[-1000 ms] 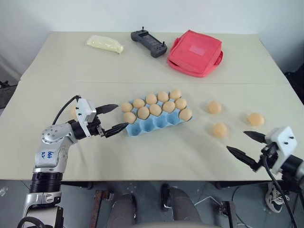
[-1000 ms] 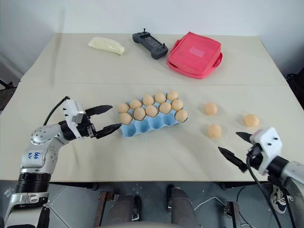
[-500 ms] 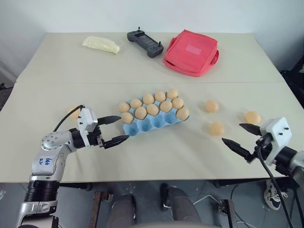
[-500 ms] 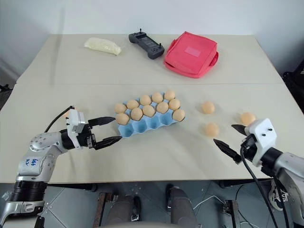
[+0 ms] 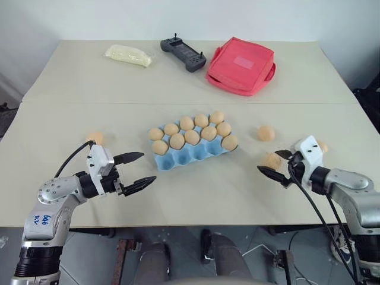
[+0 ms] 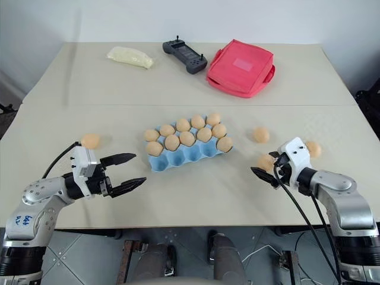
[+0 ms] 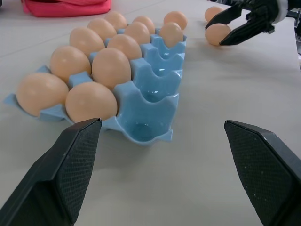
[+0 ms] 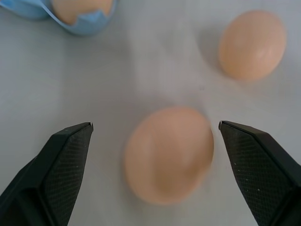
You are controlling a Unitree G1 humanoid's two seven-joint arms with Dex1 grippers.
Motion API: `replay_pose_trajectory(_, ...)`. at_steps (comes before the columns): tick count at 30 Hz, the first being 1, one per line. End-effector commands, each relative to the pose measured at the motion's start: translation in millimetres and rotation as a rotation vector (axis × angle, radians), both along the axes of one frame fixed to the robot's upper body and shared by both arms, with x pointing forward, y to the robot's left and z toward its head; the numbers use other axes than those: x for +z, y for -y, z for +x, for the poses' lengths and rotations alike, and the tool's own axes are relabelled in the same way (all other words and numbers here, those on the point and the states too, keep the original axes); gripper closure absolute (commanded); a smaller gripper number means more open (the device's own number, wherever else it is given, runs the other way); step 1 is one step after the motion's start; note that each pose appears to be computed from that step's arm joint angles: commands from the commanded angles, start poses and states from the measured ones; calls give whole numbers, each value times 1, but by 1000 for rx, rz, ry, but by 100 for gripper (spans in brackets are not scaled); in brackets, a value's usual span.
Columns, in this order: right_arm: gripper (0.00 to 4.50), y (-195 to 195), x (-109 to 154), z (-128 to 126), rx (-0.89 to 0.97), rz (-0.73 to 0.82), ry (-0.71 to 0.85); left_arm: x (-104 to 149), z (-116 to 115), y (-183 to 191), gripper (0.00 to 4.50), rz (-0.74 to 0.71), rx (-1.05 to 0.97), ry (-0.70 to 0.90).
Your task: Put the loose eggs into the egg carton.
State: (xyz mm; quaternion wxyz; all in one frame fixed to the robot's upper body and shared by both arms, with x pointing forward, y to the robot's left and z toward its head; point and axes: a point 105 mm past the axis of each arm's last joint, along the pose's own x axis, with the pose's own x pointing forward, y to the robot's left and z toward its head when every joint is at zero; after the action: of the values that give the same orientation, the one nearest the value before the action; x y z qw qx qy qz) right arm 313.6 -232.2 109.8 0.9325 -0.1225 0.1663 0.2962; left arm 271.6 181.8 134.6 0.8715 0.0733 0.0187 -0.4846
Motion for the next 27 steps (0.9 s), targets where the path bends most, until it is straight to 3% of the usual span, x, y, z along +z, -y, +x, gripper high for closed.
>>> replay_pose_trajectory(1,66,-3,13,5,9,4,39,13,-2,-1,0,-16,6,52)
replay_pose_trajectory(6,235,-10,33,5,26,8,96,12,0,-4,0,-19,18,52)
replay_pose_trajectory(8,262,-17,45,5,41,19,125,12,1,-5,0,-22,26,56)
replay_pose_trajectory(11,262,-40,70,8,84,61,193,13,7,-9,0,-39,62,79)
replay_pose_trajectory(16,262,-75,87,13,148,107,241,9,11,-13,0,-45,97,103)
replay_pose_trajectory(20,262,-113,86,17,243,145,216,7,12,-17,0,-32,123,119)
replay_pose_trajectory(27,262,-147,69,30,315,158,185,4,6,-21,0,-27,130,122)
